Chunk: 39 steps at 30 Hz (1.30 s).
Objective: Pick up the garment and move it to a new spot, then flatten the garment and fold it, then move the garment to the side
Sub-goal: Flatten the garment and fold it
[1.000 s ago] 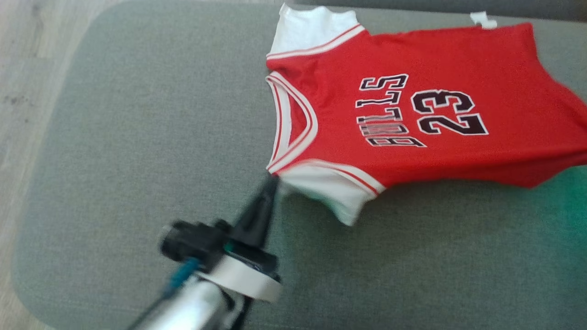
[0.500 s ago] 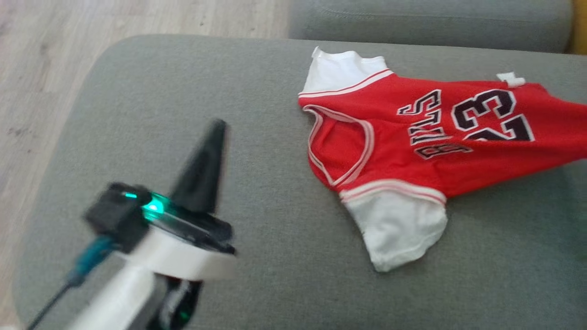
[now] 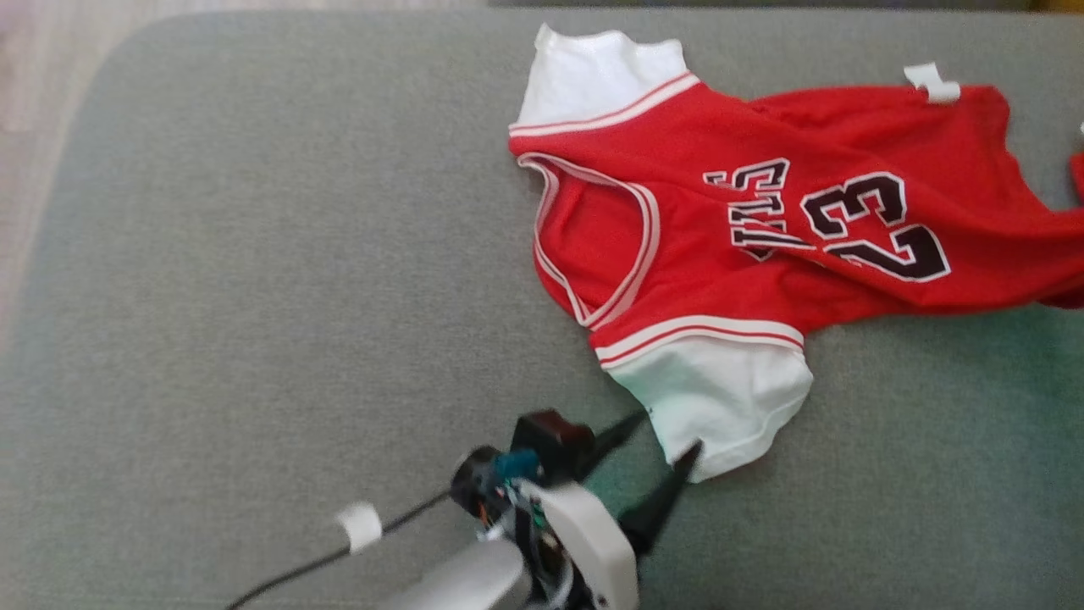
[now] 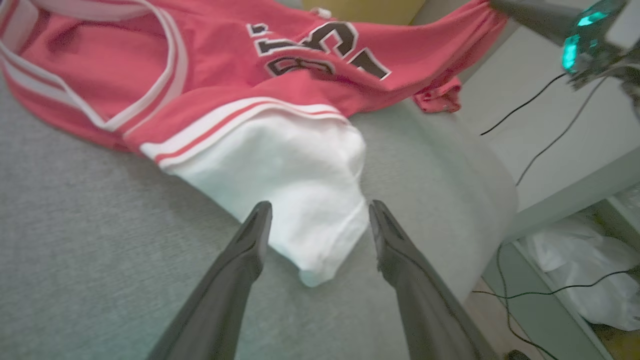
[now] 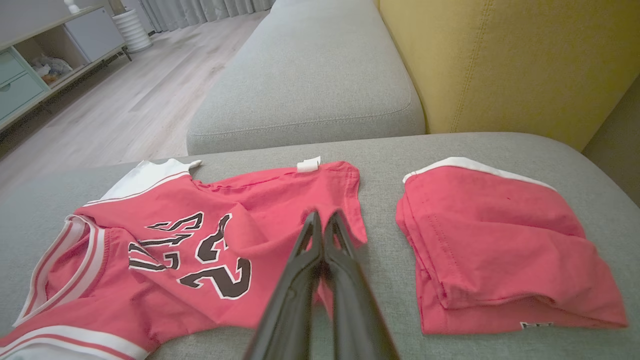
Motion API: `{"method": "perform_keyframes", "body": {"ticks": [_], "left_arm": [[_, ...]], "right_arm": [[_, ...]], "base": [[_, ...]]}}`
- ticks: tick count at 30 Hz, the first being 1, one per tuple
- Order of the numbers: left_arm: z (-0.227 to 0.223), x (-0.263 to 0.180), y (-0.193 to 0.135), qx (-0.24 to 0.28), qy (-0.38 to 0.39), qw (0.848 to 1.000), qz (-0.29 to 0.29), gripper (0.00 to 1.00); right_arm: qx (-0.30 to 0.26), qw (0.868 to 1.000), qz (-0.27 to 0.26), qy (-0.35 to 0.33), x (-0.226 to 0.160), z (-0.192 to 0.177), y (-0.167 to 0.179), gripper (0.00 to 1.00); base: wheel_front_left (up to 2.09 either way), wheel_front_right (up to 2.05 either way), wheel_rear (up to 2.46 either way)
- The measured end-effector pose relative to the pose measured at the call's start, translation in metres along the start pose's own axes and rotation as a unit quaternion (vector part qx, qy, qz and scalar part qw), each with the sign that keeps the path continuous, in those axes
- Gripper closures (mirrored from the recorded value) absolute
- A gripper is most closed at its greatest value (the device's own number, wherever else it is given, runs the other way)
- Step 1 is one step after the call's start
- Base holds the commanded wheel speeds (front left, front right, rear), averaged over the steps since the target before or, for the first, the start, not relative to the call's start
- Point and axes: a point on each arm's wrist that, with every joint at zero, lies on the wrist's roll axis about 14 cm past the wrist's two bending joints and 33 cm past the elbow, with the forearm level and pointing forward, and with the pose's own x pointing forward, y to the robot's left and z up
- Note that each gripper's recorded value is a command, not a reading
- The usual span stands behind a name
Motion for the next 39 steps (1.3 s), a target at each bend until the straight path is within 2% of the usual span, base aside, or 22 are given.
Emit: {"method": "perform_keyframes", "body": {"ticks": [4, 7, 11, 13, 14, 16, 17, 21, 25, 27, 31, 34, 39], "left_arm": [[-0.024, 0.012, 0.024, -0.011, 0.063, 0.998, 0.014, 0.00], [-0.043, 0.015, 0.018, -0.010, 0.106, 0.994, -0.006, 0.00], [-0.043, 0.021, 0.010, -0.016, 0.114, 0.993, -0.028, 0.00], [-0.040, 0.021, 0.004, -0.036, 0.103, 0.993, -0.042, 0.06], [-0.039, 0.021, -0.001, -0.044, 0.098, 0.993, -0.050, 0.16], [-0.037, 0.021, -0.006, -0.050, 0.094, 0.993, -0.060, 0.77], [-0.037, 0.021, -0.010, -0.051, 0.089, 0.992, -0.066, 1.00], [-0.020, 0.021, -0.019, -0.067, 0.040, 0.994, -0.082, 1.00], [0.032, 0.017, -0.033, -0.112, -0.071, 0.985, -0.108, 1.00], [0.069, 0.005, -0.041, -0.131, -0.139, 0.973, -0.127, 1.00], [0.129, -0.044, -0.050, -0.127, -0.242, 0.948, -0.166, 1.00], [0.161, -0.090, -0.046, -0.110, -0.304, 0.930, -0.173, 1.00], [0.203, -0.154, -0.074, -0.104, -0.382, 0.893, -0.213, 1.00]], "right_arm": [[-0.001, 1.000, -0.006, 0.009, 0.005, -0.005, -0.004, 1.00], [0.001, 1.000, -0.012, 0.017, 0.005, -0.011, -0.009, 1.00], [0.003, 1.000, -0.017, 0.022, 0.006, -0.015, -0.012, 1.00], [0.004, 1.000, -0.017, 0.022, 0.007, -0.015, -0.013, 1.00], [0.004, 1.000, -0.017, 0.022, 0.008, -0.015, -0.013, 1.00], [0.005, 1.000, -0.017, 0.022, 0.009, -0.015, -0.013, 1.00], [0.005, 1.000, -0.016, 0.020, 0.010, -0.014, -0.012, 1.00], [0.005, 1.000, -0.012, 0.018, 0.012, -0.013, -0.009, 1.00], [0.009, 1.000, -0.008, 0.001, 0.010, -0.006, -0.005, 1.00], [0.020, 1.000, -0.006, -0.021, 0.006, 0.004, -0.004, 1.00], [0.039, 0.997, -0.002, -0.065, -0.009, 0.024, -0.003, 1.00], [0.044, 0.996, -0.003, -0.074, -0.026, 0.025, -0.005, 1.00], [0.042, 0.995, -0.002, -0.090, -0.048, 0.036, -0.006, 1.00]], "base": [[0.00, 0.00, 0.00], [0.00, 0.00, 0.00], [0.00, 0.00, 0.00], [0.00, 0.00, 0.00], [0.00, 0.00, 0.00], [0.00, 0.00, 0.00], [0.00, 0.00, 0.00], [0.00, 0.00, 0.00], [0.00, 0.00, 0.00], [0.00, 0.00, 0.00], [0.00, 0.00, 0.00], [0.00, 0.00, 0.00], [0.00, 0.00, 0.00]]}}
